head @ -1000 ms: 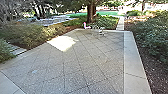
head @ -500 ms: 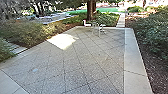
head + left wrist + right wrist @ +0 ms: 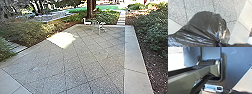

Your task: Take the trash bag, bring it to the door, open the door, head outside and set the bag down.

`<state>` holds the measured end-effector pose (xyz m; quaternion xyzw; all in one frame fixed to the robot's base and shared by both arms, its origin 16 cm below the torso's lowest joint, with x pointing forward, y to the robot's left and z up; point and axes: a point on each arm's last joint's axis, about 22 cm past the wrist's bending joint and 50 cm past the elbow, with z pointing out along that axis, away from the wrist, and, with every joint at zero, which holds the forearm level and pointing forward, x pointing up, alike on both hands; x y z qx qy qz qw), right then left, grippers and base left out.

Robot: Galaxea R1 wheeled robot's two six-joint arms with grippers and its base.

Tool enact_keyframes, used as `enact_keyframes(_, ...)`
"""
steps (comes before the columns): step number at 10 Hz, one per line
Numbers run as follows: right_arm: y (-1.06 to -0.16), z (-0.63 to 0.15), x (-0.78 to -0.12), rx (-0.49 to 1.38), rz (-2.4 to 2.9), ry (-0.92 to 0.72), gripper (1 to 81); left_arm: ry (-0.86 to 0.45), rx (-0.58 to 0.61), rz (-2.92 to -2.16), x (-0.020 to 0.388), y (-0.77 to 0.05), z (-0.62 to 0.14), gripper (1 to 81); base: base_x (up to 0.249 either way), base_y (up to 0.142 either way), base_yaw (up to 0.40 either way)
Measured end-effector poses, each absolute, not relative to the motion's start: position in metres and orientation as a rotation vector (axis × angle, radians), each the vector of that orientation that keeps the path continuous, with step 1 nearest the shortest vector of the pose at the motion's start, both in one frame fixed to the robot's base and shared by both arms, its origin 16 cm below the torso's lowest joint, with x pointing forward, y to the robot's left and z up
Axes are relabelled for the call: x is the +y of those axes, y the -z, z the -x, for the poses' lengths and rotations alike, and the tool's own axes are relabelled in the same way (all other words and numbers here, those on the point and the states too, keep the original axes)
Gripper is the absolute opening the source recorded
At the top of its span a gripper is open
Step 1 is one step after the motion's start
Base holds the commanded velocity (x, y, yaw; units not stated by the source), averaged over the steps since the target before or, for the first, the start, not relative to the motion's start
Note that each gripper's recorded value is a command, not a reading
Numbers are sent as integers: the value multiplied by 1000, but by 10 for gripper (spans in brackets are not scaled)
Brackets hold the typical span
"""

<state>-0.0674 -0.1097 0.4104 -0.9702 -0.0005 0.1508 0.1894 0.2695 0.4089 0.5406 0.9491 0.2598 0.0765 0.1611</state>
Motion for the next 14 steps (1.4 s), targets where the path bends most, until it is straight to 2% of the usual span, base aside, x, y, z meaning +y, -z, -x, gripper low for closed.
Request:
enact_keyframes(2, -409, 84, -108, 34, 2715, -490, 811, -180, 729, -2716, 410, -543, -304, 10, 0, 0, 0)
enact_keyframes(5, -408, 88, -107, 45, 2711, -512, 811, -148, 684, -2675, 382, -555, -344, 10, 0, 0, 0)
enact_keyframes(11, -407, 87, -108, 41, 2712, -513, 811, -148, 697, -2635, 389, -588, -385, 10, 0, 0, 0)
enact_keyframes(12, -407, 87, -108, 41, 2712, -512, 811, -134, 677, -2637, 387, -590, -386, 811, 0, 0, 0)
enact_keyframes(14, -407, 87, -108, 41, 2713, -510, 811, -137, 685, -2625, 388, -599, -397, 811, 0, 0, 0)
